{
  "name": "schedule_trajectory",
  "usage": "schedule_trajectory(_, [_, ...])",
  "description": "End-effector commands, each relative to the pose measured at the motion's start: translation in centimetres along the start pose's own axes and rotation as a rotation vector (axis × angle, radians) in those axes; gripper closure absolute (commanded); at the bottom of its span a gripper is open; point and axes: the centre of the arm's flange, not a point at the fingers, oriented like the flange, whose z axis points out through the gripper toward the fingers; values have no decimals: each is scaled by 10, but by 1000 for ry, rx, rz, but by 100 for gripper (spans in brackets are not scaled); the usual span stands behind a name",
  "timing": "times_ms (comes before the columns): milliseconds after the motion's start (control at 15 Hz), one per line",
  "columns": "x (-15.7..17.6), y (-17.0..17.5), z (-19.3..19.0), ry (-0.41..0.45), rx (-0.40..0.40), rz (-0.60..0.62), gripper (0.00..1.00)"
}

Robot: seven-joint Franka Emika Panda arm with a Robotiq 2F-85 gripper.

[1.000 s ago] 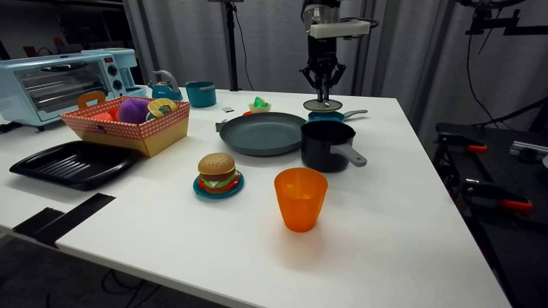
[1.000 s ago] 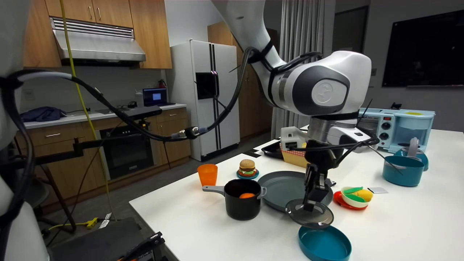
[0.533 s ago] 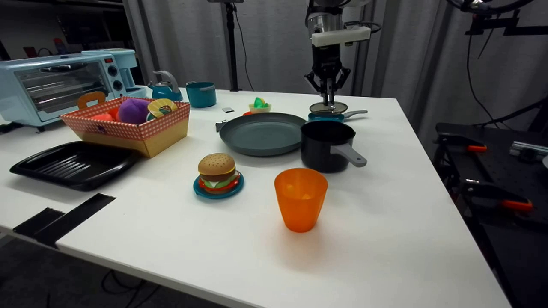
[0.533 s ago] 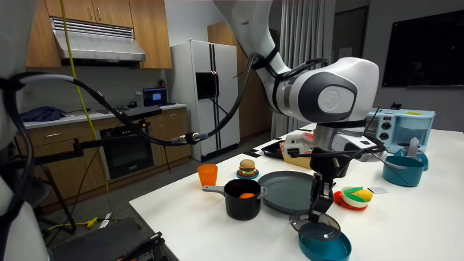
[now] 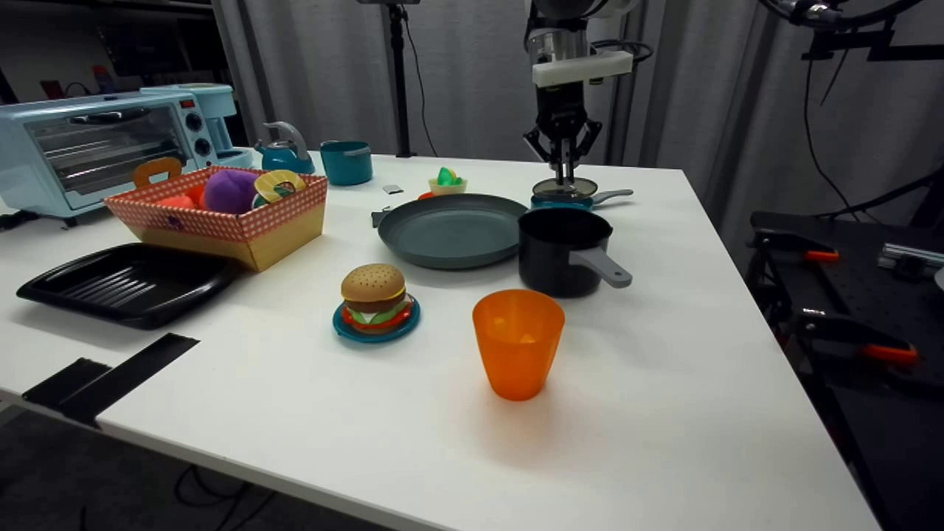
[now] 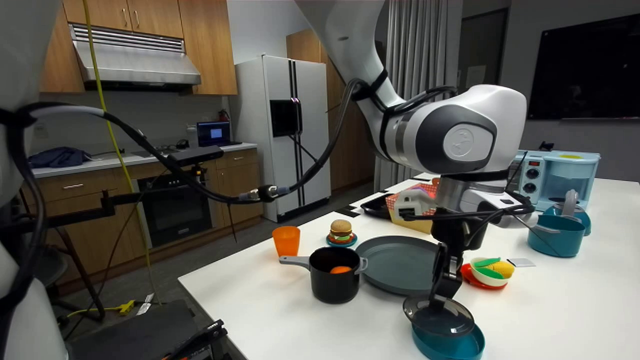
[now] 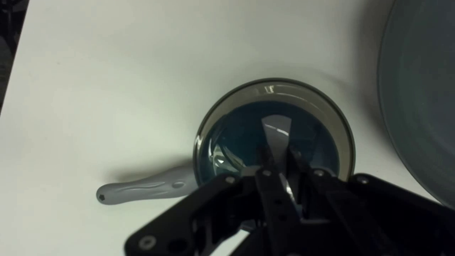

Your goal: Take the lid on the black pot and put it on the blue pan

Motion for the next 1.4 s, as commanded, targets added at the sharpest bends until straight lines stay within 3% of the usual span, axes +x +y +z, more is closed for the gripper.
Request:
schedule_trajectory(0, [12, -4, -1, 21, -14, 29, 96])
schedule_trajectory(1333, [20, -1, 10, 19, -29, 105, 96])
